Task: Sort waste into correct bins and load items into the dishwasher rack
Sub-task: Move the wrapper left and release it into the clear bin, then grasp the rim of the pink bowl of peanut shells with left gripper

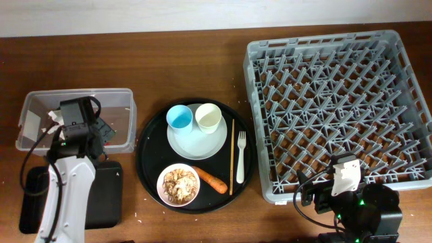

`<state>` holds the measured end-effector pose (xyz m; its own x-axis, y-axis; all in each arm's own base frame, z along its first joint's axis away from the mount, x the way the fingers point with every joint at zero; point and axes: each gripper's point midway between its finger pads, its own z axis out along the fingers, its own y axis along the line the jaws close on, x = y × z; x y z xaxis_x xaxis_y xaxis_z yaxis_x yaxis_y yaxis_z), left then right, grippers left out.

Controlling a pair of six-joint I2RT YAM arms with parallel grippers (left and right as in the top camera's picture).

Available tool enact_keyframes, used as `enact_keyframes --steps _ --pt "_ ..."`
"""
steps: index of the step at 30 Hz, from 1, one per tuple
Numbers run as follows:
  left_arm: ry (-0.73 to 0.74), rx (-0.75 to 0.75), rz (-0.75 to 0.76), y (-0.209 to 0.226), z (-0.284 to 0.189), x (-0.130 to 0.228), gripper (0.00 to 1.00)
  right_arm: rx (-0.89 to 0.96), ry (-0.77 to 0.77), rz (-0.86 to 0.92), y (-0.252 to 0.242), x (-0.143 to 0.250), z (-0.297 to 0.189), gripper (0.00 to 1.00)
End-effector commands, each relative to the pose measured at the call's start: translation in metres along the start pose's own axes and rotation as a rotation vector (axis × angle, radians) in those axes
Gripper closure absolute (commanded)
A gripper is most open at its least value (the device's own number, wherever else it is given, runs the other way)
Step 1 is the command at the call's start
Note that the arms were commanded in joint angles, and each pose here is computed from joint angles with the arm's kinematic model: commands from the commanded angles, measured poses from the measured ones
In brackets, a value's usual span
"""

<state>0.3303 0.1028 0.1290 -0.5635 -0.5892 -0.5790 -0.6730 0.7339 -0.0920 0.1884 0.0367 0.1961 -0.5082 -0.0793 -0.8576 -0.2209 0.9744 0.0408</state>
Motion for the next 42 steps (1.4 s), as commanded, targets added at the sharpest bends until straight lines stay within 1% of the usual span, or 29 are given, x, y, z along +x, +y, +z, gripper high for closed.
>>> enact_keyframes --steps 1,3,5,6,7,8,9,10,11,13,16,18,23,26,28,32,34,36,39,42 --pt "-0.001 0.012 -0.017 -0.006 0.011 -0.006 0.99 0.005 -0.014 0.012 -0.001 -0.004 -0.002 0.01" --pt "-0.005 0.014 -0.018 -0.008 0.017 -0.007 0.98 0.005 -0.014 0.012 -0.001 -0.004 -0.002 0.01" --pt "-0.013 0.018 -0.020 -0.010 0.018 -0.009 0.59 0.005 -0.014 0.012 -0.001 -0.004 -0.002 0.01" --pt "-0.025 0.025 -0.021 -0.011 0.015 -0.013 0.37 0.005 -0.014 0.012 -0.001 -0.004 -0.002 0.01" --pt "-0.045 0.037 -0.025 -0.013 0.010 -0.019 0.30 0.005 -0.014 0.012 -0.001 -0.004 -0.002 0.01" --pt "-0.064 0.048 -0.030 -0.015 0.003 -0.025 0.28 0.005 -0.014 0.012 -0.001 -0.004 -0.002 0.01" --pt "-0.079 0.057 -0.033 -0.016 -0.002 -0.029 0.28 0.005 -0.014 0.012 -0.001 -0.004 -0.002 0.01" --pt "-0.115 0.113 0.008 -0.024 -0.019 -0.040 0.35 0.005 -0.014 0.012 -0.001 -0.004 -0.002 0.01" --pt "-0.120 0.148 0.023 -0.029 -0.028 -0.042 0.39 0.005 -0.014 0.012 -0.001 -0.004 -0.002 0.01" --pt "-0.091 0.269 0.050 -0.040 -0.060 -0.034 0.42 0.005 -0.014 0.012 -0.001 -0.004 -0.002 0.01" --pt "-0.004 0.378 0.088 -0.042 -0.104 0.002 0.42 0.005 -0.014 0.012 -0.001 -0.004 -0.002 0.01" --pt "0.062 0.416 0.162 -0.043 -0.130 0.035 0.43 0.005 -0.014 0.012 -0.001 -0.004 -0.002 0.01" --pt "0.245 0.485 0.422 -0.060 -0.160 0.114 0.43 0.005 -0.014 0.012 -0.001 -0.004 -0.002 0.01" --pt "0.338 0.513 0.544 -0.073 -0.171 0.152 0.47 0.005 -0.014 0.012 -0.001 -0.004 -0.002 0.01" --pt "0.387 0.496 0.607 -0.078 -0.172 0.172 0.47 0.005 -0.014 0.012 -0.001 -0.004 -0.002 0.01" --pt "0.436 0.433 0.699 -0.086 -0.165 0.200 0.47 0.005 -0.014 0.012 -0.001 -0.004 -0.002 0.01" --pt "0.459 0.407 0.753 -0.088 -0.162 0.214 0.51 0.005 -0.014 0.012 -0.001 -0.004 -0.002 0.01" --pt "0.500 0.366 0.820 -0.091 -0.155 0.233 0.52 0.005 -0.014 0.012 -0.001 -0.004 -0.002 0.01" --pt "0.542 0.324 0.888 -0.092 -0.148 0.252 0.52 0.005 -0.014 0.012 -0.001 -0.004 -0.002 0.01" --pt "0.559 0.313 0.940 -0.099 -0.142 0.269 0.52 0.005 -0.014 0.012 -0.001 -0.004 -0.002 0.02"
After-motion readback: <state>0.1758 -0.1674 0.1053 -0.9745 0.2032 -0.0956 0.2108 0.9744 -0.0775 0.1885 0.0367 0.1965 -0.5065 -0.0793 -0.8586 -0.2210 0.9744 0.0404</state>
